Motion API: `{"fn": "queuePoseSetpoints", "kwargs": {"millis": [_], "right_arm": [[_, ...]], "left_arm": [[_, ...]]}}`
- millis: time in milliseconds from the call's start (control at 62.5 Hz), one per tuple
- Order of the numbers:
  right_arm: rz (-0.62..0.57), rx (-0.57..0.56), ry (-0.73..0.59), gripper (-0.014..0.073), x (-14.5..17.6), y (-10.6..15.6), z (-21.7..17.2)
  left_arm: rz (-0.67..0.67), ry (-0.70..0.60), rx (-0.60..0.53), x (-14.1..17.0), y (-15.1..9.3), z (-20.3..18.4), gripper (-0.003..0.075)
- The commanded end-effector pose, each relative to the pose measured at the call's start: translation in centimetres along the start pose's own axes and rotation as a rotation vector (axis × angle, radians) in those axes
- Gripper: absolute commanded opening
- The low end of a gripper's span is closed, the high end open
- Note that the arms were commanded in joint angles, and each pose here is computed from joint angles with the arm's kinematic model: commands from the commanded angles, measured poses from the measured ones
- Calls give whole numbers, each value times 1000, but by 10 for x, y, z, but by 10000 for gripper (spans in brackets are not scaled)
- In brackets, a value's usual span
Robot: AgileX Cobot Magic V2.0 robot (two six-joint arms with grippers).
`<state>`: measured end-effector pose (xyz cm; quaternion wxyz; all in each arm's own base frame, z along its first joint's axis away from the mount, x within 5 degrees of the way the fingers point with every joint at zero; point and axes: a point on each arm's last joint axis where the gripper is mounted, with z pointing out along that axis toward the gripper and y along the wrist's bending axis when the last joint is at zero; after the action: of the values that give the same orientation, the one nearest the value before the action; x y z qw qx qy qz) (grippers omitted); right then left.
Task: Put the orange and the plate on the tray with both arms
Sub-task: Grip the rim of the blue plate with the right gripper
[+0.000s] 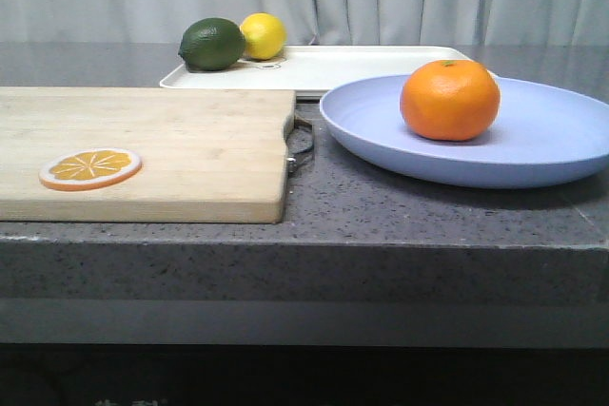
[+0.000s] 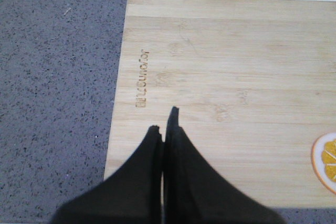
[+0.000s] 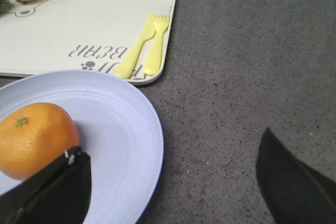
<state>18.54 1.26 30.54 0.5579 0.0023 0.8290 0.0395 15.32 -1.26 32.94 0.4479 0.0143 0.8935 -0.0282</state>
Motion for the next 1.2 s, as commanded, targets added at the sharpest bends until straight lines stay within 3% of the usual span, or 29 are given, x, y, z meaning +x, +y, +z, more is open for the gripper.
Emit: {"fn": "queuePoseSetpoints", "kwargs": {"millis": [0, 384, 657, 865, 1185], "right_arm": [[4, -2, -77, 643, -19, 1, 5], [65, 2, 226, 641, -39, 4, 61], [99, 6, 419, 616, -31, 5, 120], [137, 4, 487, 358, -19, 6, 143], [158, -2, 515, -41, -17, 7, 143]], "left_arm": [[-17, -178, 14, 4, 0, -22, -18], [-16, -402, 27, 79, 4, -62, -18], [-16, -464, 30, 91, 5, -69, -18], [-16, -464, 30, 91, 5, -69, -18], [-16, -466, 30, 91, 5, -69, -18]]}}
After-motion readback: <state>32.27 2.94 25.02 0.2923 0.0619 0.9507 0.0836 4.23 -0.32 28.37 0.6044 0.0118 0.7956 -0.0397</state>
